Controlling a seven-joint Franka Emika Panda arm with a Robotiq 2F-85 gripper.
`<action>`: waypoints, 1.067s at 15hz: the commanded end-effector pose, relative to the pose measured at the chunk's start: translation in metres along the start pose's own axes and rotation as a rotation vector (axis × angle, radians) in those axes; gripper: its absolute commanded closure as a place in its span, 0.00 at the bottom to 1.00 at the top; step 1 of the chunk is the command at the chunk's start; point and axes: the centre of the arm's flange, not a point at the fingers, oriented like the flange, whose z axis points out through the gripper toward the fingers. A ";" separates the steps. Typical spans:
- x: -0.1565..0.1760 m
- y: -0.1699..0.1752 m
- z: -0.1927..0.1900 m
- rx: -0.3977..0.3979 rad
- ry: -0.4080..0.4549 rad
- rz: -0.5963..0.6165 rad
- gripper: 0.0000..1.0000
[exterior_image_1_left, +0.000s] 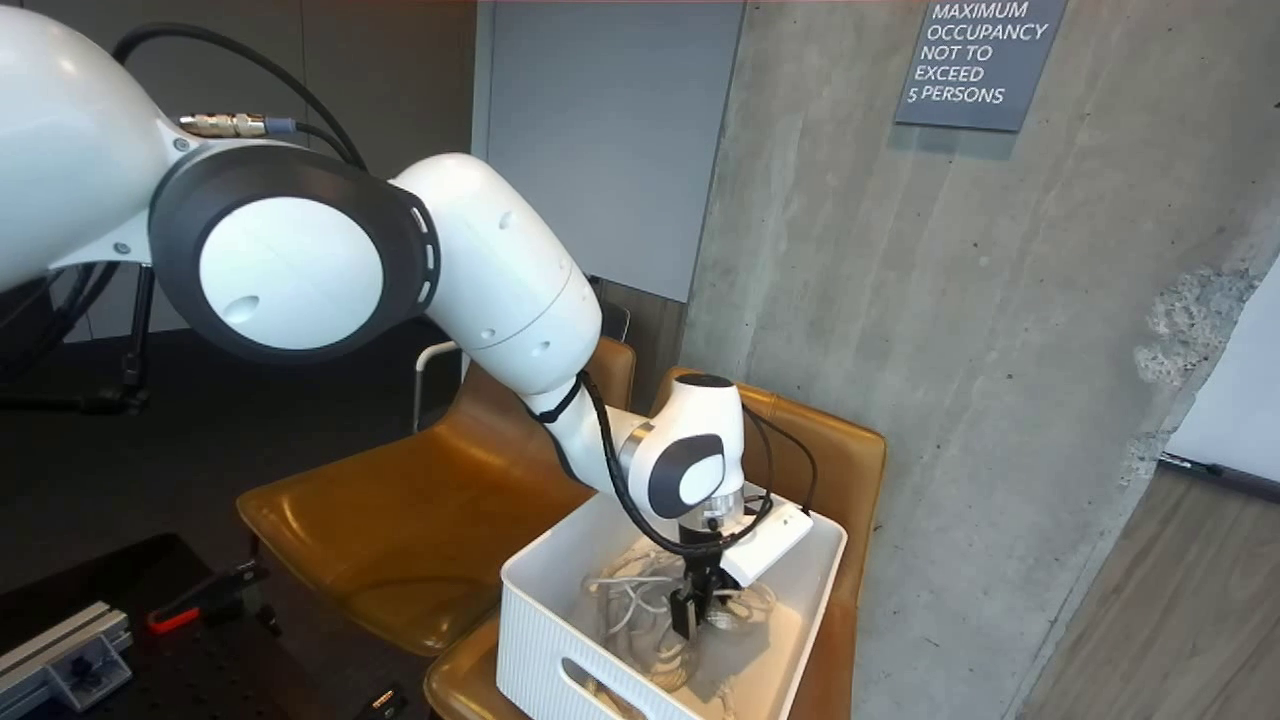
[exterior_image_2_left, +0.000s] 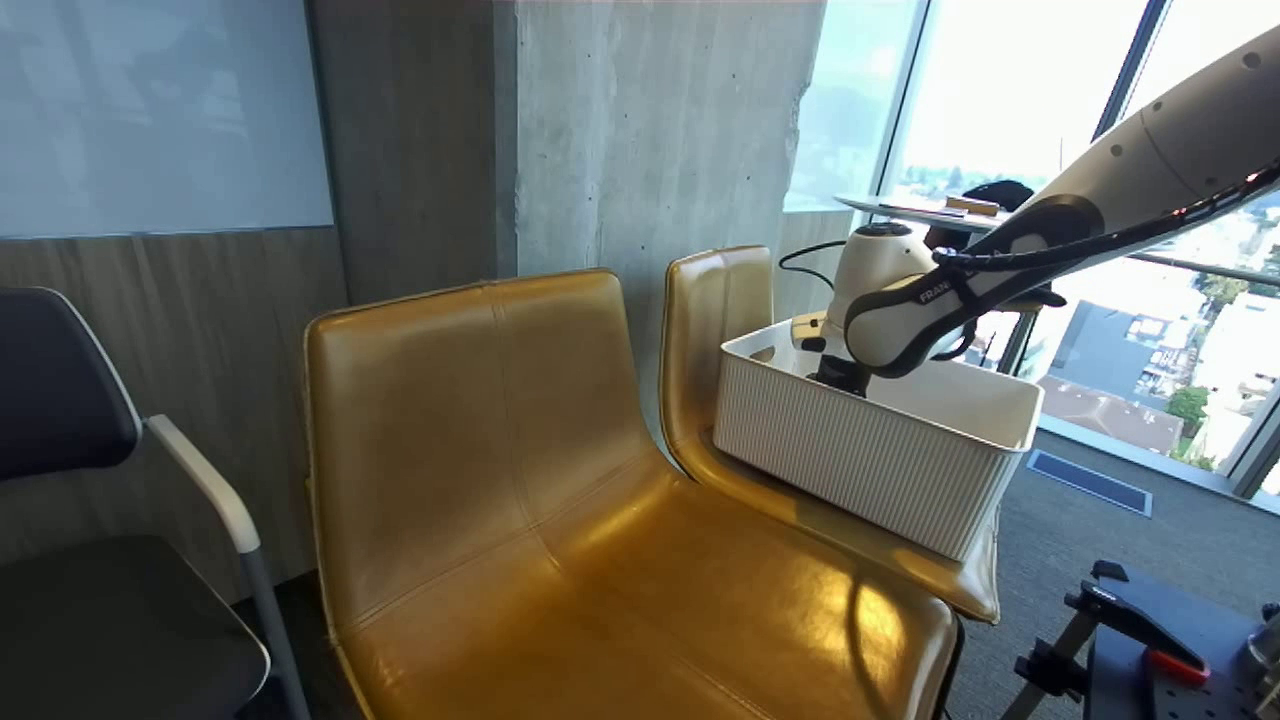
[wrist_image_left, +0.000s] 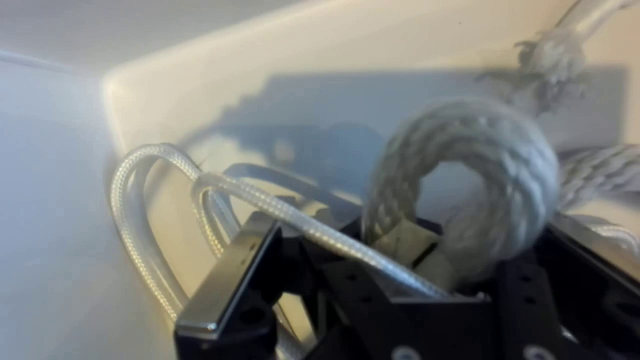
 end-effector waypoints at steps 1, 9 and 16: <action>0.004 -0.008 -0.056 -0.017 -0.027 -0.006 1.00; 0.043 -0.032 -0.182 -0.088 -0.153 -0.047 1.00; 0.093 -0.024 -0.323 -0.193 -0.227 -0.038 1.00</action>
